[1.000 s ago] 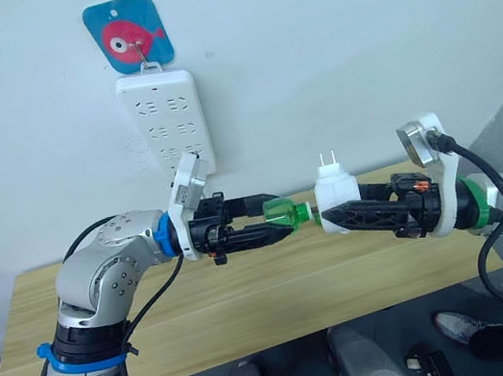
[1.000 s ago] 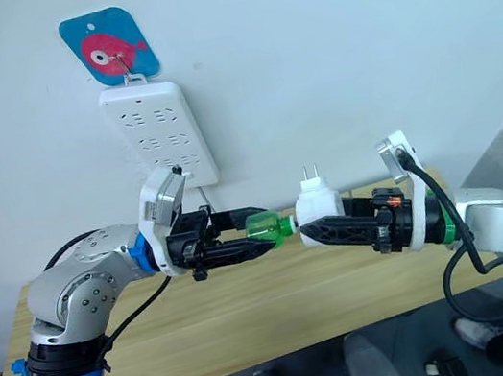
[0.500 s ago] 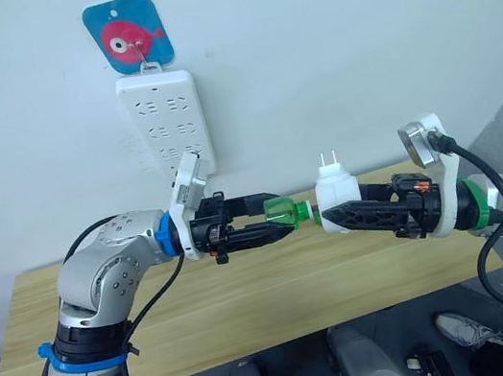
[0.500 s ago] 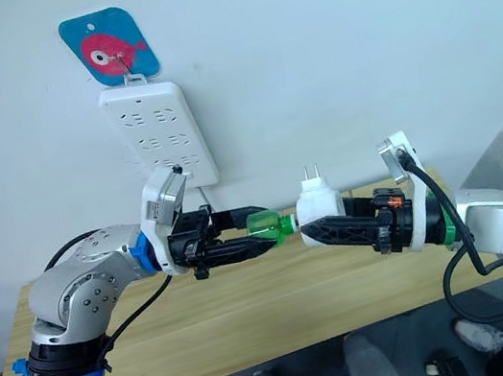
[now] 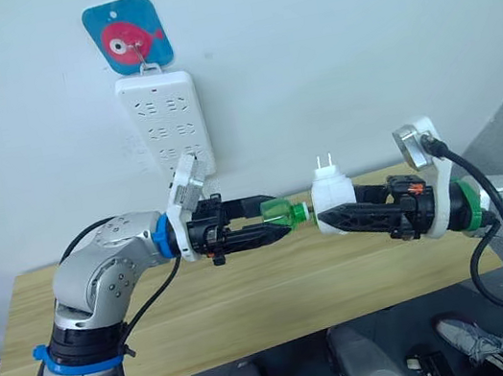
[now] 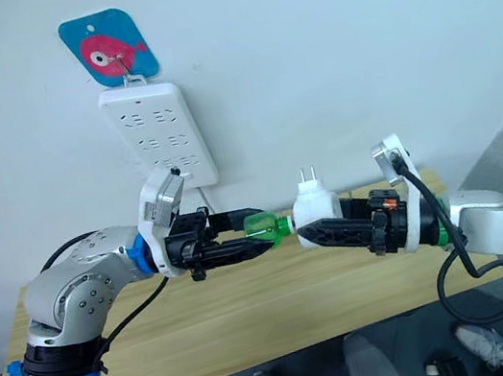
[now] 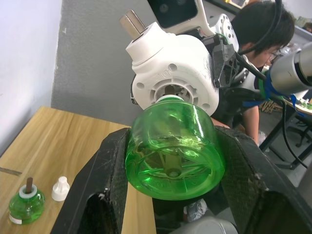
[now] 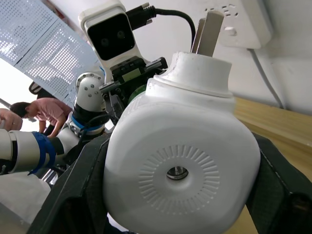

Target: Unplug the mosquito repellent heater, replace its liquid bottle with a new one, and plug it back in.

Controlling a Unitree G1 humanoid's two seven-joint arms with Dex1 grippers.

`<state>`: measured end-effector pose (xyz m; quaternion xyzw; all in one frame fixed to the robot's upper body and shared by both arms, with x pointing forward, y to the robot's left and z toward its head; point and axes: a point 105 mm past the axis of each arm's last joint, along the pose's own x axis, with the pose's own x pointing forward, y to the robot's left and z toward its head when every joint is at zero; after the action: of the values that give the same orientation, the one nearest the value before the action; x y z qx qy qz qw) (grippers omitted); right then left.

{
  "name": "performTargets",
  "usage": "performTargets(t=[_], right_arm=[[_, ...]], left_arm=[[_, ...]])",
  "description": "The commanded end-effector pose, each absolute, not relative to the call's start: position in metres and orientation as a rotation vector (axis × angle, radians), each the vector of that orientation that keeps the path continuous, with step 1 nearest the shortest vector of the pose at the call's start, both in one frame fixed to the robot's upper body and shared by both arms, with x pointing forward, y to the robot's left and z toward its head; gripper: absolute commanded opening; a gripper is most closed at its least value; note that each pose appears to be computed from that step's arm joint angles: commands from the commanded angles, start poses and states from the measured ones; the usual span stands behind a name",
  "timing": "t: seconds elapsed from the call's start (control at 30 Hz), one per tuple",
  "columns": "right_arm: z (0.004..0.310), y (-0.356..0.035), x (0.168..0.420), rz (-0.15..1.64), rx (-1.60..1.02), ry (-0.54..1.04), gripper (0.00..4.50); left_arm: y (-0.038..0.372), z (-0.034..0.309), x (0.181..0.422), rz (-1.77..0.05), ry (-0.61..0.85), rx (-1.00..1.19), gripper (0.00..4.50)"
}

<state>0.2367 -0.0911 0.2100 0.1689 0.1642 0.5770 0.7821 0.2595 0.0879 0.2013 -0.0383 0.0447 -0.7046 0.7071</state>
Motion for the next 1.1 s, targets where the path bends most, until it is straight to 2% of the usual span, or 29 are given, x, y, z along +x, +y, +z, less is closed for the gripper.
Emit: performTargets(t=[0.03, 0.43, 0.83, 1.1], right_arm=[[0.217, -0.086, 0.23, 1.298, 0.348, 0.325, 3.15], [0.221, -0.08, 0.223, 1.348, 0.357, 0.319, 3.15], [0.222, -0.098, 0.228, 1.303, 0.329, 0.334, 3.15], [0.22, -0.1, 0.234, 1.269, 0.344, 0.324, 3.15]], left_arm=[[0.077, 0.21, 0.244, -1.664, 0.054, -0.057, 2.25], [0.076, 0.209, 0.246, -1.653, 0.053, -0.05, 2.25], [0.091, 0.209, 0.257, -1.575, 0.059, -0.032, 2.25], [0.088, 0.208, 0.253, -1.594, 0.065, -0.036, 2.25]])
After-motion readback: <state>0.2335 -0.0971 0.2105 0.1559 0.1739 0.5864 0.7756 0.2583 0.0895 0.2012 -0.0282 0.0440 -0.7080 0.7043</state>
